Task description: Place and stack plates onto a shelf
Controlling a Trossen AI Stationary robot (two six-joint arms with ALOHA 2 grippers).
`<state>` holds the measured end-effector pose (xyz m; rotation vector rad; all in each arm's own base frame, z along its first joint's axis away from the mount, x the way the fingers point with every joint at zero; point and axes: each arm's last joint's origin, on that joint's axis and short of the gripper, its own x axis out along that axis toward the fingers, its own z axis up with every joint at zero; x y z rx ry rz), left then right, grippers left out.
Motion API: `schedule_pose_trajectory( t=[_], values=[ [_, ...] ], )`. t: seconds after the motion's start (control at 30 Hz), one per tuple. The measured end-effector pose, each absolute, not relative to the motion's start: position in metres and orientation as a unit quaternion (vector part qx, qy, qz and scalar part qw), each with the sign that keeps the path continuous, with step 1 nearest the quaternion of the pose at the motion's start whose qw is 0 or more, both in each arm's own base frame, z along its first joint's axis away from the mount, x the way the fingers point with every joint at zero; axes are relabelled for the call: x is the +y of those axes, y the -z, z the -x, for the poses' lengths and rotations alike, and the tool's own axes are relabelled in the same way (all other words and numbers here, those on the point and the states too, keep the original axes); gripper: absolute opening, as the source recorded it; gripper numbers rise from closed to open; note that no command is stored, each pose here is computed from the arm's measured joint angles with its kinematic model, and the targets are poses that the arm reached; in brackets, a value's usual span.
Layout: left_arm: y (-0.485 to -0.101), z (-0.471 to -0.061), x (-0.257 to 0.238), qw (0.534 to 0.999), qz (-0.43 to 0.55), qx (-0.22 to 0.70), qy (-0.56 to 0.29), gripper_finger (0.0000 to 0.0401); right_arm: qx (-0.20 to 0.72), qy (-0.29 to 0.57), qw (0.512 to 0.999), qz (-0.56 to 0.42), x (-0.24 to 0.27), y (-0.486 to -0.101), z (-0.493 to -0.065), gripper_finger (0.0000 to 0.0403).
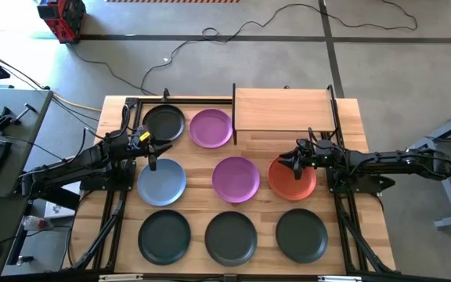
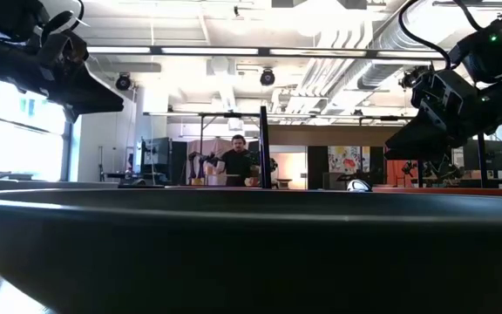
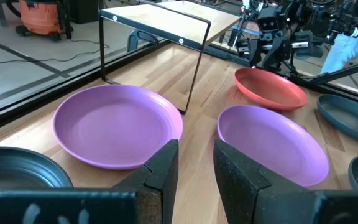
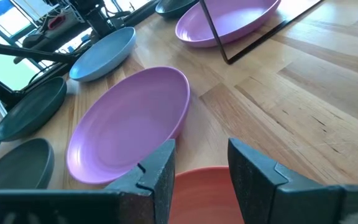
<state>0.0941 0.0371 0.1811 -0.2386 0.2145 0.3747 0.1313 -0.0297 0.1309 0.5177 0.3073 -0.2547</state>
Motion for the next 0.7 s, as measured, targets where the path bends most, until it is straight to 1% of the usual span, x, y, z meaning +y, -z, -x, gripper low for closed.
schedule_pose_trajectory(
  t=[0.13,0.3,0.43,0.6,0.7],
  values=[
    [-0.1817,-0.0942,0.0371,0.97,0.117,0.103,-0.186,0.009,0.149,0.127,0.943,-0.268,-0.0297,-0.1309,-0.1313,0.0131],
    [-0.1815,-0.0941,0.0375,0.968,0.123,0.103,-0.193,0.009,0.134,0.136,0.921,-0.339,-0.0298,-0.1319,-0.1317,0.0131],
    [-0.1812,-0.0936,0.0385,0.962,0.142,0.098,-0.213,0.009,0.11,0.15,0.892,-0.412,-0.0304,-0.1338,-0.1323,0.0131],
    [-0.1813,-0.0931,0.0396,0.948,0.192,0.082,-0.239,0.009,0.106,0.163,0.886,-0.421,-0.031,-0.1332,-0.132,0.0131],
    [-0.1813,-0.093,0.0397,0.947,0.194,0.082,-0.241,0.009,0.1,0.176,0.885,-0.419,-0.0318,-0.1332,-0.1317,0.0131]
  ],
)
